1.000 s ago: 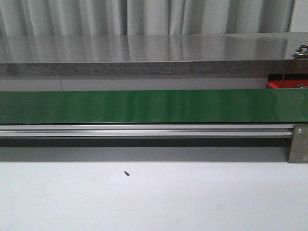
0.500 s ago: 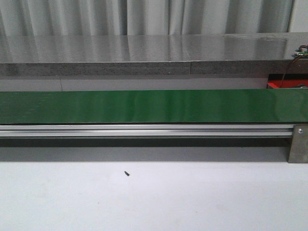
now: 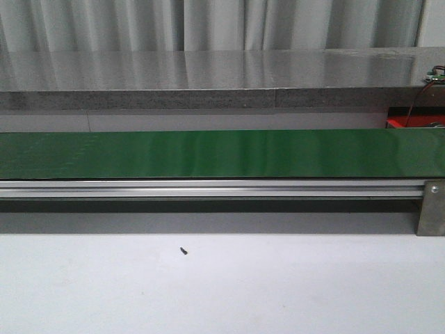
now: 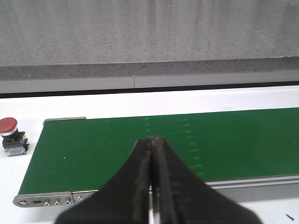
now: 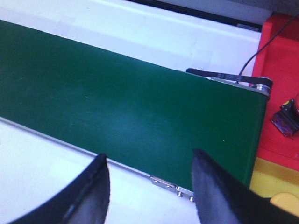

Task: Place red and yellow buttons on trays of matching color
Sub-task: 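Move the left gripper down and grasp a red button on the table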

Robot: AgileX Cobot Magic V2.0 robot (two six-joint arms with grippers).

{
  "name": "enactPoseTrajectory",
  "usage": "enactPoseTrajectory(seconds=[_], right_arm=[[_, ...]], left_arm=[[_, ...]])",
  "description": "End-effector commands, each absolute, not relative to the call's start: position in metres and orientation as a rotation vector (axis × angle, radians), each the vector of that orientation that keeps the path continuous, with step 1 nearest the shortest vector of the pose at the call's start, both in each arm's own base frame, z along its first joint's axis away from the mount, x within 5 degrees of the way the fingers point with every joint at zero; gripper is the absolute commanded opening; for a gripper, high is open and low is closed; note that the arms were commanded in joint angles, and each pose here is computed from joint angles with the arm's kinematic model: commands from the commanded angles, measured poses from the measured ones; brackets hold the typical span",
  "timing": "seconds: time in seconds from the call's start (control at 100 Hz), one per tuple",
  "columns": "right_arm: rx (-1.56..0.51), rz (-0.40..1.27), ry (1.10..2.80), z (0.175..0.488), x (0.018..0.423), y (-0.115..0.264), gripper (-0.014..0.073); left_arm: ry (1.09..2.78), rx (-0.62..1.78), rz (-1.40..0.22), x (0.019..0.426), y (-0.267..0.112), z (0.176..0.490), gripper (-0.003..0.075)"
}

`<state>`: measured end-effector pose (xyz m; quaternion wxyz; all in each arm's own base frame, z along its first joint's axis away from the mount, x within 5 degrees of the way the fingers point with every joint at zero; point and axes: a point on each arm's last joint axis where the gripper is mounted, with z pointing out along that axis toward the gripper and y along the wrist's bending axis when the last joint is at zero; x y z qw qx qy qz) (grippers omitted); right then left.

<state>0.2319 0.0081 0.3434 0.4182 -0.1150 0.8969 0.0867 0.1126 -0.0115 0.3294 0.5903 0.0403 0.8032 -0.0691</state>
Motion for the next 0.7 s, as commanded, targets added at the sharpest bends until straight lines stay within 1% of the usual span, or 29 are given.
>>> enactPoseTrajectory(seconds=[0.0,0.11,0.15,0.18,0.21,0.25,0.28,0.3,0.35,0.37,0.38,0.43,0.49,0.54,0.69], right_arm=[[-0.311,0.178,2.149,0.366,0.217,0.01,0.0305],[-0.329,0.15,2.119,0.372,0.199,0.011,0.017],[-0.334,0.141,2.111,0.372,0.193,0.011,0.012],[-0.337,0.135,2.107,0.372,0.189,0.011,0.0088],[-0.338,0.135,2.106,0.371,0.186,0.012,0.0048],[-0.338,0.133,2.098,0.371,0.182,0.012,0.0011],[-0.339,0.133,2.096,0.371,0.179,0.012,-0.0024],[-0.339,0.132,2.094,0.371,0.178,0.012,-0.0038],[-0.34,0.132,2.093,0.37,0.176,0.013,-0.0085],[-0.341,0.133,2.095,0.37,0.176,0.013,-0.0095],[-0.341,0.134,2.096,0.37,0.176,0.013,-0.0101],[-0.342,0.134,2.097,0.37,0.176,0.013,-0.0092],[-0.342,0.134,2.097,0.37,0.176,0.013,-0.0094],[-0.343,0.136,2.099,0.37,0.176,0.013,-0.0094],[-0.348,0.141,2.108,0.369,0.175,0.013,-0.0094]], left_arm=[[1.791,0.055,-0.166,0.114,-0.01,0.342,-0.002],[1.794,0.004,-0.205,0.114,-0.01,0.342,-0.0015],[1.796,0.005,-0.206,0.114,-0.01,0.342,-0.0003],[1.798,0.006,-0.207,0.114,-0.01,0.342,0.0024],[1.802,0.008,-0.209,0.113,-0.011,0.342,0.0057],[1.806,0.01,-0.211,0.113,-0.011,0.341,0.0122],[1.808,0.011,-0.212,0.113,-0.011,0.341,0.019],[1.81,0.012,-0.213,0.113,-0.011,0.341,0.0219],[1.812,0.013,-0.214,0.113,-0.011,0.341,0.0341],[1.812,0.013,-0.214,0.113,-0.011,0.341,0.0371],[1.812,0.013,-0.214,0.113,-0.011,0.341,0.0401],[1.808,0.011,-0.212,0.113,-0.011,0.341,0.0494],[1.81,0.012,-0.213,0.113,-0.011,0.341,0.0571],[1.81,0.012,-0.213,0.113,-0.011,0.341,0.0592],[1.806,-0.095,-0.237,0.117,-0.006,0.346,0.0588]])
